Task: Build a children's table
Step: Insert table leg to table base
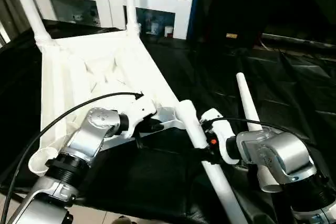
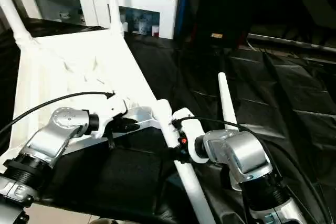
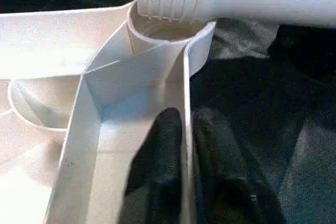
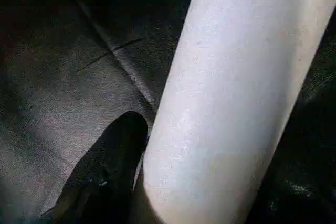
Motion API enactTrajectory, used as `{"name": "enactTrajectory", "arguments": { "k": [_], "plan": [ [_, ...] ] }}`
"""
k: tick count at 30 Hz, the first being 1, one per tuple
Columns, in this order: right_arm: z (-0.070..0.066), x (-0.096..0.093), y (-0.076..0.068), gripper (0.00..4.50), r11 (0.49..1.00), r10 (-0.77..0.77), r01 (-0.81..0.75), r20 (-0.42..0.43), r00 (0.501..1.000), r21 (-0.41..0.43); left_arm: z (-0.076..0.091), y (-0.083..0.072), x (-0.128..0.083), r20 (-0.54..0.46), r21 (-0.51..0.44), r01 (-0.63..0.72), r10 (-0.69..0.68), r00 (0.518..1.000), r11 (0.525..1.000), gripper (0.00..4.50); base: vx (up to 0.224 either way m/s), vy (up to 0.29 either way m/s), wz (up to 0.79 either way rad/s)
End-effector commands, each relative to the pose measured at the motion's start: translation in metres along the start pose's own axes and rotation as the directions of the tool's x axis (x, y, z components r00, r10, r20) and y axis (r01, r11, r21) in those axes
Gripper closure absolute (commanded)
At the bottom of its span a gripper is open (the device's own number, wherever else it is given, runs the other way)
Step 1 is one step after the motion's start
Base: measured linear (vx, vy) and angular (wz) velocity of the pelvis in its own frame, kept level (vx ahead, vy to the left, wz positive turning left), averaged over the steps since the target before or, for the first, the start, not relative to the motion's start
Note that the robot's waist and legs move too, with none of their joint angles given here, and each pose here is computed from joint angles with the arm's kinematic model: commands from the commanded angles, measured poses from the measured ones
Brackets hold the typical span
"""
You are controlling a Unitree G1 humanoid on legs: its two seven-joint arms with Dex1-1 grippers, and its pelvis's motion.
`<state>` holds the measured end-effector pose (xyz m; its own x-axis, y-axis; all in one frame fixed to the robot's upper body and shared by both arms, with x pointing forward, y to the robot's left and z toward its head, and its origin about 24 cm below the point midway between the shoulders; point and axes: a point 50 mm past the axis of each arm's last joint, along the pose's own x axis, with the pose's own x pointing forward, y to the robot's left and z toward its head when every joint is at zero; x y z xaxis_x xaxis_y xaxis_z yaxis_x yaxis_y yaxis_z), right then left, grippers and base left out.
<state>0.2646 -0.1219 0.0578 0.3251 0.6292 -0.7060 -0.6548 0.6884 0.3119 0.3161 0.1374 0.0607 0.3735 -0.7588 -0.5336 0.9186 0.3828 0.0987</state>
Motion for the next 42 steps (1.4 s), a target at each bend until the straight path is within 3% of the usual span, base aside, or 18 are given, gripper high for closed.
{"name": "enactTrajectory", "arguments": {
  "k": [1, 9, 11, 13, 15, 17, 24, 28, 37, 42],
  "plan": [
    [0.003, -0.003, -0.006, 2.13, 0.999, -0.035, 0.034, 0.018, 0.999, 0.022, 0.011, 0.004, -0.006, 0.030, 0.012, 0.009, -0.009, 0.999, 1.000, 3.72, 0.000, 0.000, 0.00],
    [0.030, -0.015, -0.004, 2.42, 0.995, 0.011, -0.027, 0.169, 0.986, 0.091, 0.034, 0.010, -0.032, 0.177, -0.048, 0.057, -0.048, 0.983, 0.997, 3.08, 0.000, 0.000, 0.00],
    [0.048, -0.022, -0.007, 2.51, 0.991, 0.011, -0.051, 0.295, 0.955, 0.126, 0.043, 0.017, -0.038, 0.257, -0.117, 0.025, 0.006, 0.966, 0.993, 2.78, 0.000, 0.000, 0.00],
    [0.080, -0.034, -0.017, 2.54, 0.980, -0.066, -0.046, 0.528, 0.847, 0.195, 0.057, 0.025, -0.037, 0.376, -0.238, -0.011, 0.103, 0.921, 0.971, 2.64, 0.000, 0.000, 0.00],
    [0.097, -0.044, -0.024, 2.55, 0.968, -0.127, -0.051, 0.654, 0.745, 0.247, 0.069, 0.021, -0.030, 0.456, -0.284, 0.016, 0.120, 0.882, 0.959, 2.46, 0.000, 0.000, 0.00],
    [0.109, -0.053, -0.027, 2.55, 0.955, -0.157, -0.086, 0.727, 0.669, 0.285, 0.080, 0.011, -0.020, 0.513, -0.302, 0.079, 0.092, 0.853, 0.950, 2.33, 0.000, 0.000, 0.00],
    [0.129, -0.064, -0.034, 2.66, 0.904, -0.295, -0.122, 0.805, 0.515, 0.410, 0.083, -0.020, 0.008, 0.465, -0.276, 0.203, -0.054, 0.884, 0.939, 1.77, 0.000, 0.000, 0.00],
    [0.133, -0.065, -0.041, 2.68, 0.855, -0.390, -0.147, 0.804, 0.449, 0.497, 0.076, -0.030, 0.017, 0.427, -0.343, 0.236, -0.073, 0.901, 0.909, 1.41, 0.000, 0.000, 0.00],
    [0.134, -0.063, -0.043, 2.69, 0.819, -0.444, -0.171, 0.793, 0.417, 0.548, 0.065, -0.038, 0.023, 0.373, -0.365, 0.229, -0.084, 0.924, 0.902, 0.79, 0.000, 0.000, 0.00],
    [0.135, -0.062, -0.042, 2.69, 0.812, -0.441, -0.192, 0.795, 0.417, 0.551, 0.063, -0.034, 0.024, 0.367, -0.395, 0.199, -0.045, 0.929, 0.897, 0.50, 0.000, 0.000, 0.00]
  ]
}}
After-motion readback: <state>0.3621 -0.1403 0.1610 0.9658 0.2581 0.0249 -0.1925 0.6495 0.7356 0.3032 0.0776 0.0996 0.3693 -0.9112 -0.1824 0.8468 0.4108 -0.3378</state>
